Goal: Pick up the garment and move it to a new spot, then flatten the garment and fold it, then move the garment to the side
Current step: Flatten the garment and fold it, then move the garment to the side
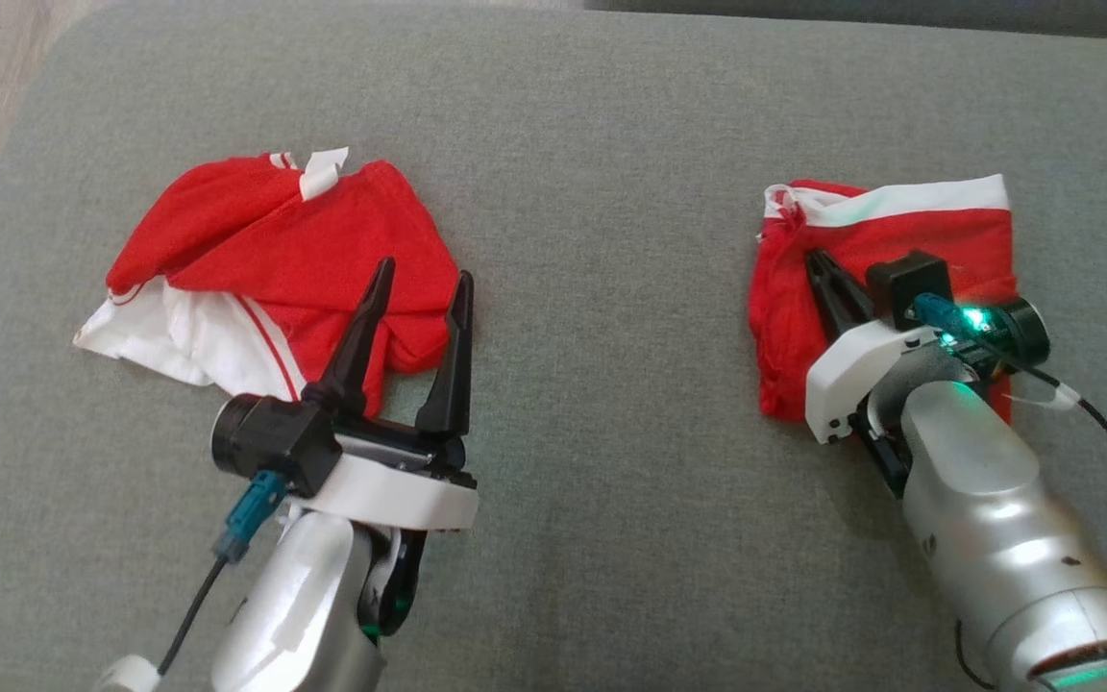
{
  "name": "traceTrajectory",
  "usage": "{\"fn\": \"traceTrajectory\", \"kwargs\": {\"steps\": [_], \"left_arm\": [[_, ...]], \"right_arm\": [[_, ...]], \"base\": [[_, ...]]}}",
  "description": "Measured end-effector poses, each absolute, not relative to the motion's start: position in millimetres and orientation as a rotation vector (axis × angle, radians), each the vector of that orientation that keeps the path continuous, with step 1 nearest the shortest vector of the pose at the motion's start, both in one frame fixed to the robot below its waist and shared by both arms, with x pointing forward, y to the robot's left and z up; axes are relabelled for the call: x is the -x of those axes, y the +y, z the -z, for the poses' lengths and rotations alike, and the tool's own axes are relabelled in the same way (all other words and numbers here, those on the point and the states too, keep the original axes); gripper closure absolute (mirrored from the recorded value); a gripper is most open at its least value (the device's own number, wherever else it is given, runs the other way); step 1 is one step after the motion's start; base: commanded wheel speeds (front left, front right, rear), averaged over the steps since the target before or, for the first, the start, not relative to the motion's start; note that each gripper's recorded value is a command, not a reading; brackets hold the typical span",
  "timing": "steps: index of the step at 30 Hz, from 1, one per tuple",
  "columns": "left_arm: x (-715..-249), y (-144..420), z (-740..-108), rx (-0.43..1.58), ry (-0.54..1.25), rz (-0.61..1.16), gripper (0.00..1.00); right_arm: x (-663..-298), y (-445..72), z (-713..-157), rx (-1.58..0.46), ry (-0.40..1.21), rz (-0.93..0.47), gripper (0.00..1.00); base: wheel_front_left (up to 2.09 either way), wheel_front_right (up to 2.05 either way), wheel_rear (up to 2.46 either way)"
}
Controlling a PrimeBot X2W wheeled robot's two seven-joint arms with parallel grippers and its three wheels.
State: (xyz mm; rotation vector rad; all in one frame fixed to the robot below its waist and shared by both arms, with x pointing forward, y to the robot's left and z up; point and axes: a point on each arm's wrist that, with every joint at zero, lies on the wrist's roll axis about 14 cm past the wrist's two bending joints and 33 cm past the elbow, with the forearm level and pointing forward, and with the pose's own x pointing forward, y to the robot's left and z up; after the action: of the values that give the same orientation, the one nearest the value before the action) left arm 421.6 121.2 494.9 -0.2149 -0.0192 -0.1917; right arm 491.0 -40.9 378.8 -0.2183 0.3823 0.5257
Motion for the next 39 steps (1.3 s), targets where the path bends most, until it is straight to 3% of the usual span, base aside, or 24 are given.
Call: {"fn": "traceTrajectory", "kwargs": {"steps": [7, 13, 22, 23, 24, 32, 39], "left_arm": [[-423.0, 116.6, -503.0, 0.219, -0.041, 0.205, 0.00], [-423.3, 109.6, -513.9, 0.226, -0.070, 0.224, 0.00], [-415.4, 89.8, -517.0, 0.234, -0.075, 0.273, 0.00], [-413.2, 86.1, -518.0, 0.237, -0.077, 0.282, 0.00], [-411.8, 85.2, -518.3, 0.238, -0.077, 0.284, 0.00], [-395.8, 72.8, -509.2, 0.233, -0.045, 0.323, 0.00], [-394.7, 74.9, -509.3, 0.233, -0.046, 0.316, 0.00]], "right_arm": [[-493.5, -52.1, -395.2, 0.171, 0.354, -0.475, 1.00], [-512.3, -86.0, -459.1, 0.088, 0.156, -0.337, 1.00], [-463.1, -160.2, -488.8, 0.100, 0.026, -0.149, 1.00], [-449.3, -170.8, -492.8, 0.095, 0.007, -0.119, 0.92], [-442.4, -174.6, -494.4, 0.090, 0.000, -0.107, 0.00], [-395.0, -187.7, -483.6, 0.007, 0.015, -0.055, 0.00], [-392.5, -185.6, -484.6, -0.005, 0.011, -0.058, 0.00]], "base": [[0.00, 0.00, 0.00], [0.00, 0.00, 0.00], [0.00, 0.00, 0.00], [0.00, 0.00, 0.00], [0.00, 0.00, 0.00], [0.00, 0.00, 0.00], [0.00, 0.00, 0.00]]}}
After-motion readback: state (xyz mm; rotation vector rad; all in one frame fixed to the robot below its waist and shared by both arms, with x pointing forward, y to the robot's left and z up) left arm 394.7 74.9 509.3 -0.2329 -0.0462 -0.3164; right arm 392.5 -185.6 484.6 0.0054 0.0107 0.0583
